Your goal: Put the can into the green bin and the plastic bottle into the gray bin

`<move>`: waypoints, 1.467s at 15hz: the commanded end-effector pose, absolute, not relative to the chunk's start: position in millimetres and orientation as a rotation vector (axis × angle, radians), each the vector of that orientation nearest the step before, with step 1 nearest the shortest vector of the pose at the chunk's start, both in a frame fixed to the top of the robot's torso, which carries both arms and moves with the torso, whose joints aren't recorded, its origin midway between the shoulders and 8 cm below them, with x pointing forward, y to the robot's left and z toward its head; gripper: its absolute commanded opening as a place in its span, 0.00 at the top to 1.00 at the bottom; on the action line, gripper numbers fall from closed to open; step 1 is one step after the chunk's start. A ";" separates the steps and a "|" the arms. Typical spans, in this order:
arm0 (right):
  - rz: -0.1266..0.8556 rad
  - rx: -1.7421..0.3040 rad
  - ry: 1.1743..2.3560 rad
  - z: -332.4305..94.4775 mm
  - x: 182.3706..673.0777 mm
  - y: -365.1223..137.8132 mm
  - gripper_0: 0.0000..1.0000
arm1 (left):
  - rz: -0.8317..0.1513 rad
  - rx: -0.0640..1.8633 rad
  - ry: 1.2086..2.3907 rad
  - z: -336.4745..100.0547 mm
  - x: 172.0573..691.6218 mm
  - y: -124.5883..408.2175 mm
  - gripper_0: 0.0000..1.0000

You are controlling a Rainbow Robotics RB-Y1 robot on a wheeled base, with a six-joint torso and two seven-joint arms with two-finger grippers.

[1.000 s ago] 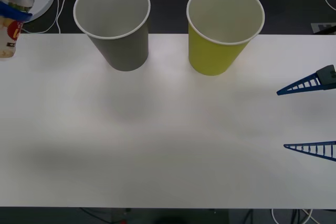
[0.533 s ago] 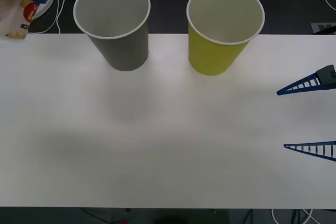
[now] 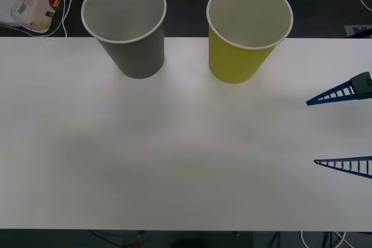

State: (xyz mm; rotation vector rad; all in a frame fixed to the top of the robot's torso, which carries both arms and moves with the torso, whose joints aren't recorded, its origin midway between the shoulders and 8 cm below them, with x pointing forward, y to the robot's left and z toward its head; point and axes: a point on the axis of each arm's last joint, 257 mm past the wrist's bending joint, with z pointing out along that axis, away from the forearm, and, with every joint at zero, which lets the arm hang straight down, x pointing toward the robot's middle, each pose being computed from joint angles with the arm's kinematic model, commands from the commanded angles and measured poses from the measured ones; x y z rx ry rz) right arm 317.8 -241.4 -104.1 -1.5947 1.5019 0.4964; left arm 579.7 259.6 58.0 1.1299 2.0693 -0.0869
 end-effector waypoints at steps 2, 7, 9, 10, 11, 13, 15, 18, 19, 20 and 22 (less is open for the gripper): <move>0.496 -1.595 1.502 -104.1 317.8 -241.4 0.00 | -0.004 1.168 2.088 67.7 591.0 245.3 1.00; 0.496 -1.595 1.502 -104.1 317.8 -241.4 0.00 | -0.008 1.156 2.126 84.8 604.7 220.7 1.00; 0.496 -1.595 1.502 -104.1 317.8 -241.4 0.00 | 0.010 1.159 2.147 86.3 608.8 212.7 1.00; 0.496 -1.595 1.502 -104.1 317.8 -241.4 0.00 | 0.017 1.166 2.152 86.9 610.1 207.9 1.00; 0.496 -1.595 1.502 -104.1 317.8 -241.4 0.00 | 0.018 1.163 2.161 88.1 611.8 202.9 1.00; 0.496 -1.595 1.502 -104.1 317.8 -241.4 0.00 | 0.006 1.150 2.167 92.0 615.1 194.5 1.00; 0.496 -1.595 1.502 -104.1 317.8 -241.4 0.00 | -0.013 1.141 2.172 94.0 618.6 180.3 1.00; 0.496 -1.595 1.502 -104.1 317.8 -241.4 0.00 | -0.025 1.144 2.179 93.8 620.8 162.2 1.00; 0.496 -1.595 1.502 -104.1 317.8 -241.4 0.00 | -0.026 1.155 2.174 93.3 621.1 152.4 1.00; 0.496 -1.595 1.502 -104.1 317.8 -241.4 0.00 | -0.022 1.164 2.170 92.2 621.6 145.9 1.00; 0.496 -1.595 1.502 -104.1 317.8 -241.4 0.00 | -0.019 1.178 2.161 88.4 623.2 133.4 1.00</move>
